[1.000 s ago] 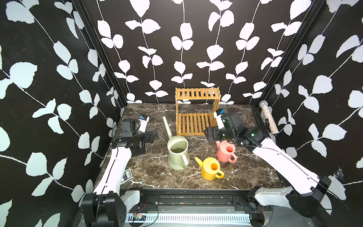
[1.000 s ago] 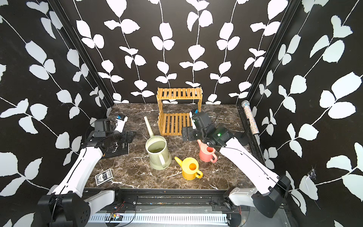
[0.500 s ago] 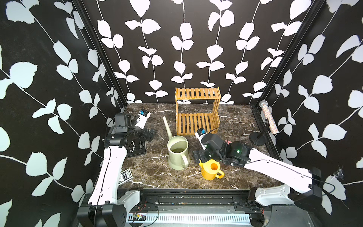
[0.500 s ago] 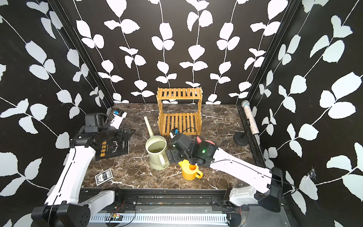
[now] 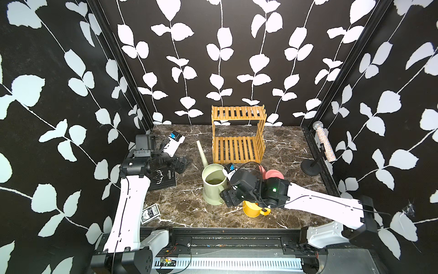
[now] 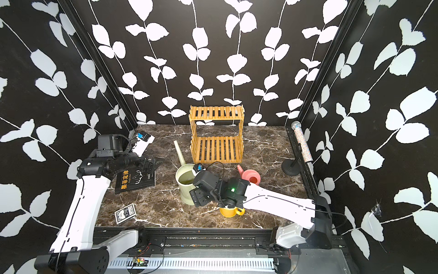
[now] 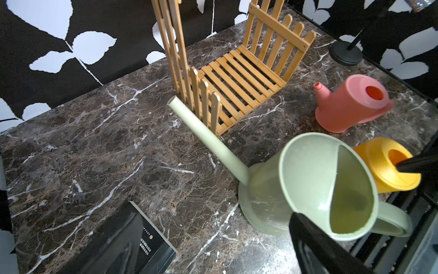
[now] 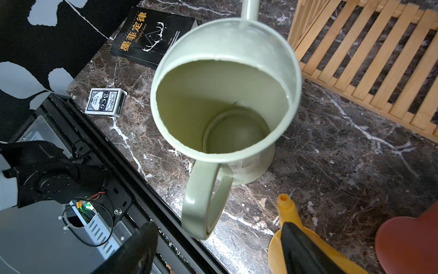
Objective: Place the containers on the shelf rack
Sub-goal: 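Pick up a container from the center of the board.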
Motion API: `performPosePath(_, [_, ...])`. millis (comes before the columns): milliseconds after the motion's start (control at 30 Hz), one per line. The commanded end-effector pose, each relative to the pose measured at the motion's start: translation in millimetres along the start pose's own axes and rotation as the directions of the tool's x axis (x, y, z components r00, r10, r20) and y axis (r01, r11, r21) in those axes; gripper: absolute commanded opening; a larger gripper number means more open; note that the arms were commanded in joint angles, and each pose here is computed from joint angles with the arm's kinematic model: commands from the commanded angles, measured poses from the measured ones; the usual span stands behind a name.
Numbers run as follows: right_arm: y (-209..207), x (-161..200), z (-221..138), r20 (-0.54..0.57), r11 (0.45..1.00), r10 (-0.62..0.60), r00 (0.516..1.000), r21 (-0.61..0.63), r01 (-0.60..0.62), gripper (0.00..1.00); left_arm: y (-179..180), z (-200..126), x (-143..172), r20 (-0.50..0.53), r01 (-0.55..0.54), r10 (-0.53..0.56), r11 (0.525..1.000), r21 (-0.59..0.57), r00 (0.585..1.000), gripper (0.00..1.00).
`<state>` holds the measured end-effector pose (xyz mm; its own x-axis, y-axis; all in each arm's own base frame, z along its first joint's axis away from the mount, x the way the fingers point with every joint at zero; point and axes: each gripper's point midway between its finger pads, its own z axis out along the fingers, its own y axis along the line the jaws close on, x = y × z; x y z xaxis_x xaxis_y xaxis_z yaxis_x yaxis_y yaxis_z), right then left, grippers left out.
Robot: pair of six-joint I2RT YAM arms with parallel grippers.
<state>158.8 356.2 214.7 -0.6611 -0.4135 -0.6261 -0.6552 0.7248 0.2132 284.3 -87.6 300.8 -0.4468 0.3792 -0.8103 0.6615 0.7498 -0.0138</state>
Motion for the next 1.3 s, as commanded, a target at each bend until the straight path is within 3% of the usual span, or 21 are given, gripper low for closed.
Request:
performPosePath(0, [11, -6, 5, 0.007, 1.000, -0.004, 1.000, -0.020, 0.004, 0.79, -15, -10, -8, 0.024, -0.033, 0.032, 0.998, 0.059, 0.999, 0.99])
performPosePath(167, [14, -17, 8, 0.021, 1.000, -0.005, 1.000, -0.009, 0.005, 0.74, -16, -13, -12, 0.025, -0.040, 0.039, 0.997, 0.062, 0.999, 0.99])
performPosePath(600, [9, -14, 25, -0.032, 1.000, 0.001, 0.999, 0.016, -0.001, 0.50, -22, -19, -18, 0.025, -0.067, 0.065, 0.994, 0.084, 0.998, 0.99])
performPosePath(900, [2, -14, 25, -0.015, 0.999, 0.037, 0.999, -0.001, -0.037, 0.30, -22, -18, -20, 0.025, -0.067, 0.065, 0.994, 0.088, 0.998, 0.99])
performPosePath(1133, [4, -17, 24, -0.009, 0.999, 0.028, 1.000, -0.030, -0.028, 0.06, -23, -18, -21, 0.028, -0.063, 0.060, 0.993, 0.097, 0.998, 0.99])
performPosePath(1267, [6, -21, 21, 0.007, 0.999, 0.010, 1.000, -0.045, -0.010, 0.03, -24, -20, -26, 0.042, -0.057, 0.053, 0.993, 0.106, 0.998, 0.99])
